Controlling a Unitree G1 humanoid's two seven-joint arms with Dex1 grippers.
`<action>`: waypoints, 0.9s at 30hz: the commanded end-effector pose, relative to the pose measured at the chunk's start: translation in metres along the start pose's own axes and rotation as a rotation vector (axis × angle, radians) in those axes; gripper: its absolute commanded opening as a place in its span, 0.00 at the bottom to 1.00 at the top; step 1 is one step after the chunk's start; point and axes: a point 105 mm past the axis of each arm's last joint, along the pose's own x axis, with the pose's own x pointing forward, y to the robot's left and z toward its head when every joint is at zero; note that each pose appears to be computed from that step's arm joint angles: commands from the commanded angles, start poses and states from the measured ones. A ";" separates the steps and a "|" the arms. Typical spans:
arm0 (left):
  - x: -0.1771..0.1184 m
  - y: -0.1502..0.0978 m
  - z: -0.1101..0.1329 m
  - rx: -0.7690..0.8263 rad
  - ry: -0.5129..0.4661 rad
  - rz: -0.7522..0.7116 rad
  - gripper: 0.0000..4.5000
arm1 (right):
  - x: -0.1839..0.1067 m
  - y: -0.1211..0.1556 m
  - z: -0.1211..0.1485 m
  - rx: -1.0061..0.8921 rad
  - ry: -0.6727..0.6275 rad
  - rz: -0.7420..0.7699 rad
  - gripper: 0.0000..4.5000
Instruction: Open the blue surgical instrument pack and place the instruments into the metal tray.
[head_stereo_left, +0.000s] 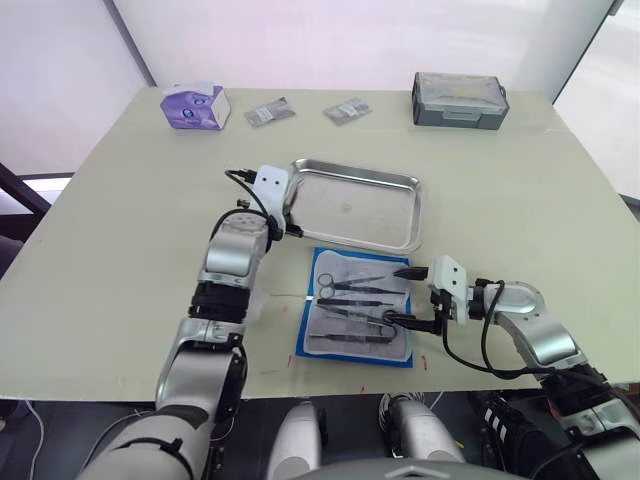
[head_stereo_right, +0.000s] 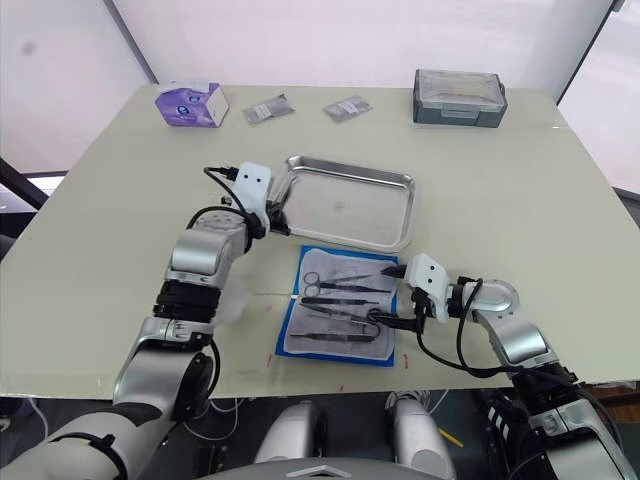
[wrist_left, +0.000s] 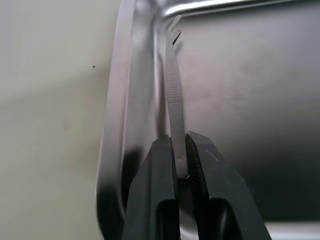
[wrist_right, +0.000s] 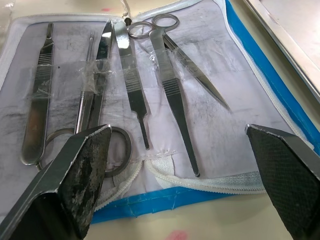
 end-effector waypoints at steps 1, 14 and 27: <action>-0.002 0.002 0.015 0.010 -0.036 0.008 0.01 | 0.002 0.021 -0.049 0.107 0.173 0.034 1.00; -0.003 0.002 0.017 0.020 -0.040 0.014 0.44 | 0.001 0.020 -0.050 0.109 0.175 0.032 1.00; -0.019 -0.005 0.061 0.010 -0.224 -0.061 0.44 | 0.002 0.020 -0.049 0.105 0.172 0.034 1.00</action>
